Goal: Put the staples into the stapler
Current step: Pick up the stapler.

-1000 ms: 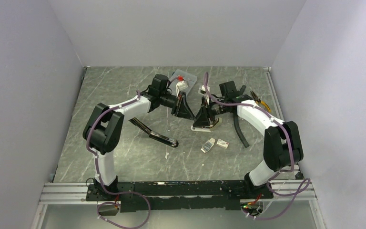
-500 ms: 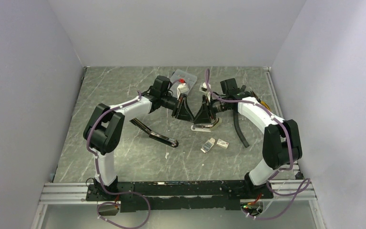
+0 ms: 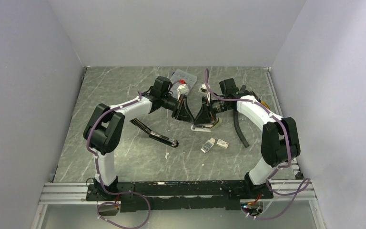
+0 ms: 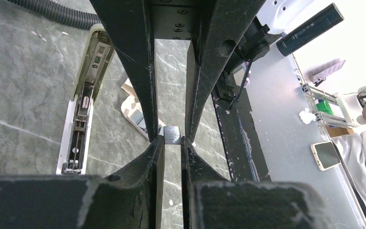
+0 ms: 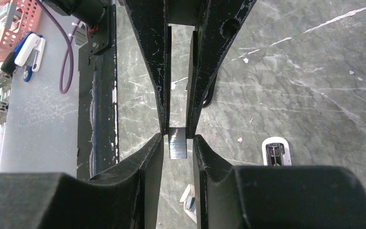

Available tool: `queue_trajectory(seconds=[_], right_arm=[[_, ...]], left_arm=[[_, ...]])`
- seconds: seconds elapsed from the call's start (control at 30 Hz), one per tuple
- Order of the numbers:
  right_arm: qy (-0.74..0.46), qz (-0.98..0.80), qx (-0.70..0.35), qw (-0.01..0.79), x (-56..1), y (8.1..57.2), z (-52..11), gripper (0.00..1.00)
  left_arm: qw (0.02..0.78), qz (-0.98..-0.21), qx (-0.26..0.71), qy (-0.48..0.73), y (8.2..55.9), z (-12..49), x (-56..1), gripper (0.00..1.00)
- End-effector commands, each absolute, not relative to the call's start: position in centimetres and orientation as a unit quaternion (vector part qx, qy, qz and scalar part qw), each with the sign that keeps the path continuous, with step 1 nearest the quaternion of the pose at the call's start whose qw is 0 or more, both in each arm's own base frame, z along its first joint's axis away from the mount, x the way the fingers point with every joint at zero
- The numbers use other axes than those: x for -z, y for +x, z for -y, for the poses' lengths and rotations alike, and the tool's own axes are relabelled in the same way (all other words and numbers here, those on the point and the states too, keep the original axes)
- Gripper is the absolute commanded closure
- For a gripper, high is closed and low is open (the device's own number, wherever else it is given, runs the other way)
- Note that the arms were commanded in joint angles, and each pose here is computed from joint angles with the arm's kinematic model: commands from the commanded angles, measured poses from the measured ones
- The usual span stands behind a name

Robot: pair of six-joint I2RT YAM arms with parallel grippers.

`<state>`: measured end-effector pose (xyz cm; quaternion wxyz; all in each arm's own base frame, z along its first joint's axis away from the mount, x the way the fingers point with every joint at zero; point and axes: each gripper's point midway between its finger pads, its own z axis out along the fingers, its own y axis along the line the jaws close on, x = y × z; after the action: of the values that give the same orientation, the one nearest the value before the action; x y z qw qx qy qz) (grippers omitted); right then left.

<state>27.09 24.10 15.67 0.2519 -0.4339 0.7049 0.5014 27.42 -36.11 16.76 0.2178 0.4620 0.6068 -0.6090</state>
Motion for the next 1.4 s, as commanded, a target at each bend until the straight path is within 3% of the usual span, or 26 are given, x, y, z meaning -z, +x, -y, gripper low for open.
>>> queue_trajectory(seconds=[0.0,0.53,0.67,1.0,1.37], right_arm=[[-0.458,-0.683,-0.496,0.278,-16.8,27.8,-24.2,0.72],[-0.463,-0.678,-0.493,0.288,-17.3,27.8,-24.2,0.80],[-0.469,-0.677,-0.487,0.291,-17.3,27.9,-24.1,0.84],[-0.494,-0.691,-0.438,0.294,-16.3,28.4,-23.1,0.91],[-0.563,-0.717,-0.272,0.307,-11.4,30.8,-19.9,0.92]], left_arm=[[0.234,-0.574,0.617,0.484,27.0,36.4,-19.1,0.97],[0.230,-0.588,0.615,0.473,27.5,36.7,-18.6,0.96],[0.231,-0.591,0.611,0.473,27.6,36.8,-18.3,0.89],[0.265,-0.615,0.574,0.471,29.2,36.2,-18.2,0.59],[0.328,-0.675,0.535,0.388,34.9,30.1,-19.6,0.52]])
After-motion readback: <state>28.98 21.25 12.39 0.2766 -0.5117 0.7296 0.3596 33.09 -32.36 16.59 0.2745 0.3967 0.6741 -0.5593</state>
